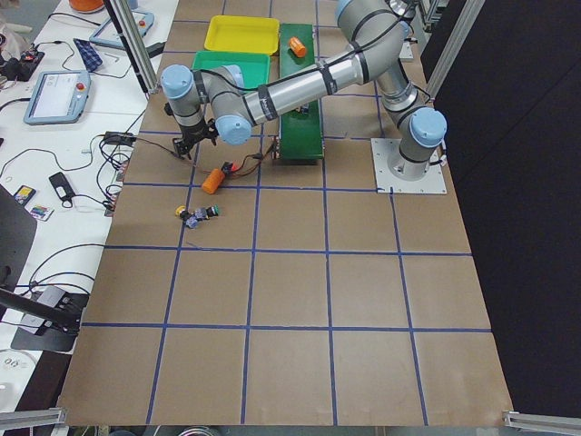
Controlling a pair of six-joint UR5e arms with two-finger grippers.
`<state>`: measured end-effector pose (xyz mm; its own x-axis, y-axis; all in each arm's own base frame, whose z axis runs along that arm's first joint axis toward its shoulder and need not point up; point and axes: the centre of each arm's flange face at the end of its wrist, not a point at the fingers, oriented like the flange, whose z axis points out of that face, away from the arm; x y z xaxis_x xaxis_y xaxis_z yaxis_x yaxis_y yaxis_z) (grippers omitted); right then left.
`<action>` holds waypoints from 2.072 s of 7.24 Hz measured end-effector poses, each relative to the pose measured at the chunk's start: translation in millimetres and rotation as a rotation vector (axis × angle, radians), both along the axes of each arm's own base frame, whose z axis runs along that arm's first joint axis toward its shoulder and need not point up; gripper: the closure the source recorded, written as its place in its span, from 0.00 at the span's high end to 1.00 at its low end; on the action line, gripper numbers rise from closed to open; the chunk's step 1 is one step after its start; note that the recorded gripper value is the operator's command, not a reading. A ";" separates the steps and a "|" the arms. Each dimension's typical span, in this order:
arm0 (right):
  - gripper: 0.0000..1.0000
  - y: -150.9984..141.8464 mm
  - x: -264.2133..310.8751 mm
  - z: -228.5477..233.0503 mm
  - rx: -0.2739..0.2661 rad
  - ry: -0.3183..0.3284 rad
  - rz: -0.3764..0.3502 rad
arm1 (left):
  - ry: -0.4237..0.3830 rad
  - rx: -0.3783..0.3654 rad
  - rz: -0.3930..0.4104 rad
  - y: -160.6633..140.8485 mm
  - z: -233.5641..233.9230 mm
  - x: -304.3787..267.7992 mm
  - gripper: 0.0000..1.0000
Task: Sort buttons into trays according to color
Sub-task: 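Grasp another orange cell with left gripper while right gripper lowers to belt, then place orange cell on belt with left while right grasps green-capped button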
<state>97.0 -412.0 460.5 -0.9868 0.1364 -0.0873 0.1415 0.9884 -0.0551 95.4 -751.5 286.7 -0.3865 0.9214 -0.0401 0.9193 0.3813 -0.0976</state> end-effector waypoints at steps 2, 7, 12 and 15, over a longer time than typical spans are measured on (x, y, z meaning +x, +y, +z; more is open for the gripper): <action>1.00 2.8 0.5 -7.9 0.009 -0.003 -0.003 | -0.022 0.001 -0.166 -6.7 -48.6 4.8 1.00; 1.00 5.9 0.7 -54.3 0.105 -0.007 -0.003 | 0.042 0.119 -0.081 37.2 -98.1 44.4 0.32; 1.00 -4.9 19.3 -70.3 0.099 -0.005 -0.015 | 0.092 0.140 0.021 49.0 -50.4 26.0 0.00; 1.00 -5.7 51.3 -78.6 0.085 -0.004 0.049 | 0.097 0.306 0.299 130.7 35.7 -50.1 0.00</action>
<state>148.3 -417.7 381.8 -0.9921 0.0950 -0.0817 0.0929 0.9952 0.0294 45.3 -620.8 322.4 -0.6265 0.7323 0.2668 0.7563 0.6540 -0.0191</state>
